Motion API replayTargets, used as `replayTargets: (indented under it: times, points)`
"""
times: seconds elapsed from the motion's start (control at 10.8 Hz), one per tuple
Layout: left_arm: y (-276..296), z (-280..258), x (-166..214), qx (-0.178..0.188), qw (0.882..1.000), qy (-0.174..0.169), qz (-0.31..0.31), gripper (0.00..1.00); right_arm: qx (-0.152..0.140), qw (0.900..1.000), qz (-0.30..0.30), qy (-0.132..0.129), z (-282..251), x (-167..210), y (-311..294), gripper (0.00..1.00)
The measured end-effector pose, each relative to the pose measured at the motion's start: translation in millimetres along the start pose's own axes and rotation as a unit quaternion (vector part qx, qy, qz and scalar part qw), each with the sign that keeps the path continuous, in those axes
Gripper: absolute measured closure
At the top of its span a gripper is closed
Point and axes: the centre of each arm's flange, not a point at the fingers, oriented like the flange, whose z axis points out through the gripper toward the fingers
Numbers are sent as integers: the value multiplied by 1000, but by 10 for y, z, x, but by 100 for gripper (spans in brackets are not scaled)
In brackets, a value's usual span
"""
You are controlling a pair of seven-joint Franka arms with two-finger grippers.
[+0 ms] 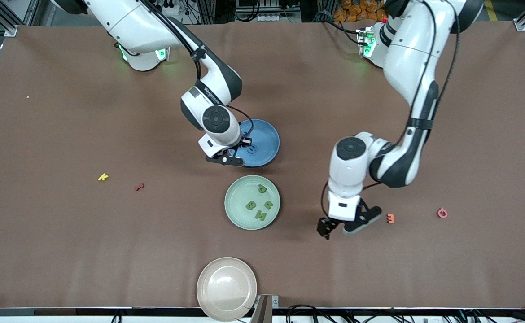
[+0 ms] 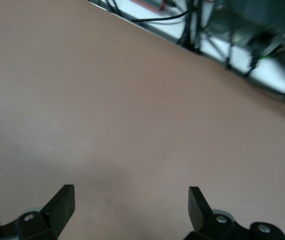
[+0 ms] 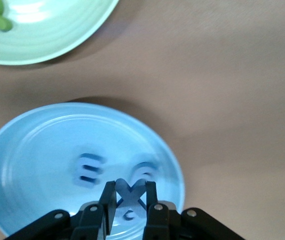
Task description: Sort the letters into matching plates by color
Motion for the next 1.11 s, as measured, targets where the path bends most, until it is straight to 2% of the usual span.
replayTargets:
  times: [0.19, 0.37, 0.46, 0.56, 0.83, 1.11]
  points:
    - [-327, -15, 358, 23, 997, -59, 50, 0, 4, 1000, 21, -7, 115, -118, -250, 72]
    - [-674, -293, 807, 15, 992, -118, 32, 0, 1, 1000, 17, -13, 229, -184, -347, 70]
    - [-849, -453, 933, 12, 991, -135, 16, 0, 0, 1000, 17, -13, 250, -178, -343, 59]
    - [-1020, -593, 942, 13, 989, -148, 5, 0, -1, 1000, 12, -12, 249, -172, -343, 43]
    - [-1292, -859, 587, 35, 985, -171, -6, 0, 3, 1000, -14, 1, 89, -163, -358, 3]
    - [-1409, -1178, 262, 52, 984, -169, 6, 0, -7, 999, -40, 16, -606, -98, -126, 0]
